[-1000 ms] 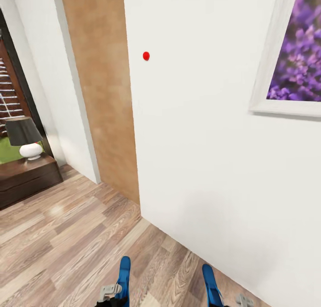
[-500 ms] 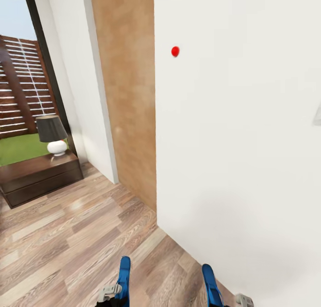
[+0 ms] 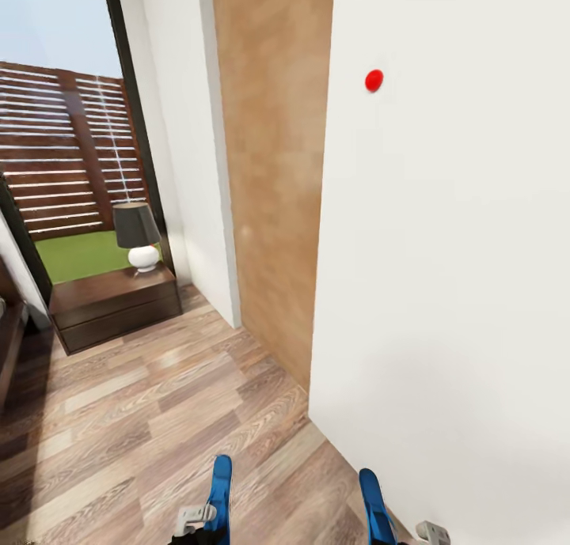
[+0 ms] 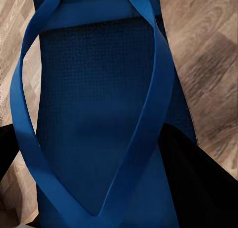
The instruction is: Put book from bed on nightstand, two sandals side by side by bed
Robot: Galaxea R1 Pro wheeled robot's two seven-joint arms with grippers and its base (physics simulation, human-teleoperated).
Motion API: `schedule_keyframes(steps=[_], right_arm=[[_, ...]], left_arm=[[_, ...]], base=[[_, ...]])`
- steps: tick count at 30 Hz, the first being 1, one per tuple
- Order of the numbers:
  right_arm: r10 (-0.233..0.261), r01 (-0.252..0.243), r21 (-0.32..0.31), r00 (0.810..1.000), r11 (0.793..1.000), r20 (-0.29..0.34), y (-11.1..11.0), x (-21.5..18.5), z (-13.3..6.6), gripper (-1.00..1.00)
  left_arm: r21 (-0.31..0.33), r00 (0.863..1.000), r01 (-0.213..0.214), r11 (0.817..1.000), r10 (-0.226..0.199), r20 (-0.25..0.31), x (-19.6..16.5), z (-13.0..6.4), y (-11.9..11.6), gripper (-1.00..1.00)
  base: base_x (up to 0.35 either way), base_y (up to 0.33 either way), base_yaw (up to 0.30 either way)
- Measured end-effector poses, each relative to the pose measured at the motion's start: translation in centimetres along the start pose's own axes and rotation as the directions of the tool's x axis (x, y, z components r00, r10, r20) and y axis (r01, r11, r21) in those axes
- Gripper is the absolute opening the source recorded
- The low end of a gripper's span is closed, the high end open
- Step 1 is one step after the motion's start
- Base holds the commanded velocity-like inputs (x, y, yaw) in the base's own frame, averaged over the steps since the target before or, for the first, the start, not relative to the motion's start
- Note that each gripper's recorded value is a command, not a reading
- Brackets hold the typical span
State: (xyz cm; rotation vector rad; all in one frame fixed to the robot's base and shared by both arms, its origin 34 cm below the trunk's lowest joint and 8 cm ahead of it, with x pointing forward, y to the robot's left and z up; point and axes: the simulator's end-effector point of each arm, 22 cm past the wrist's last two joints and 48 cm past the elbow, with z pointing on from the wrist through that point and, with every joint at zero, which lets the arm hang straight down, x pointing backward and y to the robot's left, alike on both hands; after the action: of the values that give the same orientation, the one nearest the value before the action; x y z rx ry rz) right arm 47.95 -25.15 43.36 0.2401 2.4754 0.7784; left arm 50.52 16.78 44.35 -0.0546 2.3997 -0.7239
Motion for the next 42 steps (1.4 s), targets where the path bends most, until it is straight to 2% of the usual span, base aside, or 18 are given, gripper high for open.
schedule_keyframes(steps=[16,42], right_arm=[[0.001,-0.001,0.0,1.0,1.0,-0.001,-0.02,0.04,0.0,-1.0],[0.001,-0.001,0.0,1.0,1.0,-0.001,-0.03,0.05,0.01,-1.0]], left_arm=[[0.0,1.0,0.0,1.0,0.0,0.0,0.01,0.01,0.01,-1.0],[0.0,1.0,0.002,1.0,-0.002,0.0,0.02,0.01,0.03,-1.0]], base=[[0.183,0.0,0.287],[0.006,0.0,0.287]])
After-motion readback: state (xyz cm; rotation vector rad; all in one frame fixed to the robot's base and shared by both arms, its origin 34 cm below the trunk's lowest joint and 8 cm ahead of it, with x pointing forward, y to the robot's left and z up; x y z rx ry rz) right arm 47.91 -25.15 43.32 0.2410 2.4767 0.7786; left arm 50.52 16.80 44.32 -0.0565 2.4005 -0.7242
